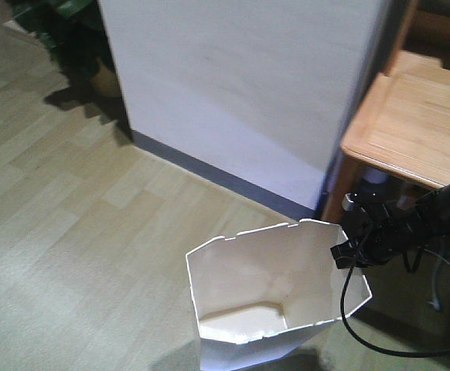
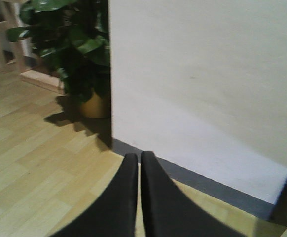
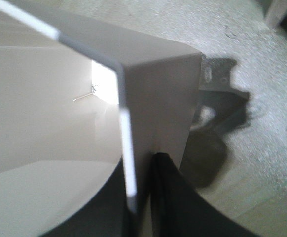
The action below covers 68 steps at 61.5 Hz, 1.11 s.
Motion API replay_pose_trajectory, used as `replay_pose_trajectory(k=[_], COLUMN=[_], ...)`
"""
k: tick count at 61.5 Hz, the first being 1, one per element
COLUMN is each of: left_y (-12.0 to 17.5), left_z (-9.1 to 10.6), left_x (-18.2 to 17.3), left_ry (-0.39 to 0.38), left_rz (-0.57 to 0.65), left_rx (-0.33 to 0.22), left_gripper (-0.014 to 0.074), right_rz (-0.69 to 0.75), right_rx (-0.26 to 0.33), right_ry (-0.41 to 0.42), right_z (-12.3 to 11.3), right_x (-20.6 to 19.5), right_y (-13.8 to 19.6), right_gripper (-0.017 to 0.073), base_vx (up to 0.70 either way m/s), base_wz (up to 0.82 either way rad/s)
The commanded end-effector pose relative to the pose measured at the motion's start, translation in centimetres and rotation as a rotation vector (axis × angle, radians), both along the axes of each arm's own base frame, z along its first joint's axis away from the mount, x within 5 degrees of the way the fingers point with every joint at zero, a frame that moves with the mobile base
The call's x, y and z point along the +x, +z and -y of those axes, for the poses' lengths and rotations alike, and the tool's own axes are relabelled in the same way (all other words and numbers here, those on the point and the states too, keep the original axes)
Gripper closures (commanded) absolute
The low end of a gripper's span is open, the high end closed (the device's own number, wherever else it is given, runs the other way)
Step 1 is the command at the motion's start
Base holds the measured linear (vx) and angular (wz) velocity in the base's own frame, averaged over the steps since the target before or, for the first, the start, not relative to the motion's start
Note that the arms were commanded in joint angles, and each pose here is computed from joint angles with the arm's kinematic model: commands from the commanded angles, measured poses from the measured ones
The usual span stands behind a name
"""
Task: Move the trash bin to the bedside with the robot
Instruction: 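Turn the base away from the desk, carrying the bin in the right gripper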
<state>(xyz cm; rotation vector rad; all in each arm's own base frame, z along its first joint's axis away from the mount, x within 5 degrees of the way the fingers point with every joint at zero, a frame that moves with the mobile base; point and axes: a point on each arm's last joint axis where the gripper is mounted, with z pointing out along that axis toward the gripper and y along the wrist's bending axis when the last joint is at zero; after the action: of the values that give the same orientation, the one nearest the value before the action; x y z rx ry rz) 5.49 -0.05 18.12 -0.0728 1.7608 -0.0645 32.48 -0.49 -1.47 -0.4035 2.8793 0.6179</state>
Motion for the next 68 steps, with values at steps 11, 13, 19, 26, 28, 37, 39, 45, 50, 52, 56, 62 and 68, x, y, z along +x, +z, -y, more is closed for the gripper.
replay_pose_trajectory(k=[11, 13, 19, 26, 28, 37, 39, 45, 50, 52, 56, 62, 68], left_y=[0.3, 0.3, 0.3, 0.3, 0.3, 0.3, 0.3, 0.3, 0.3, 0.3, 0.3, 0.3, 0.3], left_z=[-0.02, -0.02, -0.02, -0.02, -0.02, -0.02, -0.02, -0.02, -0.02, -0.02, -0.02, -0.02, -0.02], left_x=[0.04, 0.04, 0.04, 0.04, 0.04, 0.04, 0.04, 0.04, 0.04, 0.04, 0.04, 0.04, 0.04], left_ry=[0.004, 0.004, 0.004, 0.004, 0.004, 0.004, 0.004, 0.004, 0.004, 0.004, 0.004, 0.004, 0.004], left_rz=[0.072, 0.072, 0.072, 0.072, 0.072, 0.072, 0.072, 0.072, 0.072, 0.072, 0.072, 0.072, 0.072], left_rx=[-0.009, -0.009, -0.009, -0.009, -0.009, -0.009, -0.009, -0.009, -0.009, -0.009, -0.009, -0.009, -0.009], left_gripper=[0.0599, 0.0599, 0.0599, 0.0599, 0.0599, 0.0599, 0.0599, 0.0599, 0.0599, 0.0599, 0.0599, 0.0599, 0.0599], right_rz=[0.03, 0.03, 0.03, 0.03, 0.03, 0.03, 0.03, 0.03, 0.03, 0.03, 0.03, 0.03, 0.03], right_rx=[0.182, 0.182, 0.182, 0.182, 0.182, 0.182, 0.182, 0.182, 0.182, 0.182, 0.182, 0.182, 0.182], right_ry=[-0.006, -0.006, -0.006, -0.006, -0.006, -0.006, -0.006, -0.006, -0.006, -0.006, -0.006, -0.006, -0.006], right_z=[-1.28, -1.28, -1.28, -1.28, -1.28, -1.28, -1.28, -1.28, -1.28, -1.28, -1.28, -1.28, -1.28], right_x=[0.87, 0.87, 0.87, 0.87, 0.87, 0.87, 0.87, 0.87, 0.87, 0.87, 0.87, 0.87, 0.87], right_y=[3.51, 3.51, 3.51, 3.51, 3.51, 3.51, 3.51, 3.51, 3.51, 3.51, 3.51, 3.51, 3.51], right_gripper=[0.0564, 0.0564, 0.0564, 0.0564, 0.0564, 0.0564, 0.0564, 0.0564, 0.0564, 0.0564, 0.0564, 0.0564, 0.0564], base_vx=[0.04, 0.05, 0.05, 0.05, 0.05, 0.06, 0.08, 0.09, 0.1, 0.1, 0.1, 0.11, 0.11], base_wz=[0.53, 0.55, 0.56, 0.57, 0.57, 0.53, 0.48, 0.43, 0.39, 0.38, 0.37, 0.37, 0.37])
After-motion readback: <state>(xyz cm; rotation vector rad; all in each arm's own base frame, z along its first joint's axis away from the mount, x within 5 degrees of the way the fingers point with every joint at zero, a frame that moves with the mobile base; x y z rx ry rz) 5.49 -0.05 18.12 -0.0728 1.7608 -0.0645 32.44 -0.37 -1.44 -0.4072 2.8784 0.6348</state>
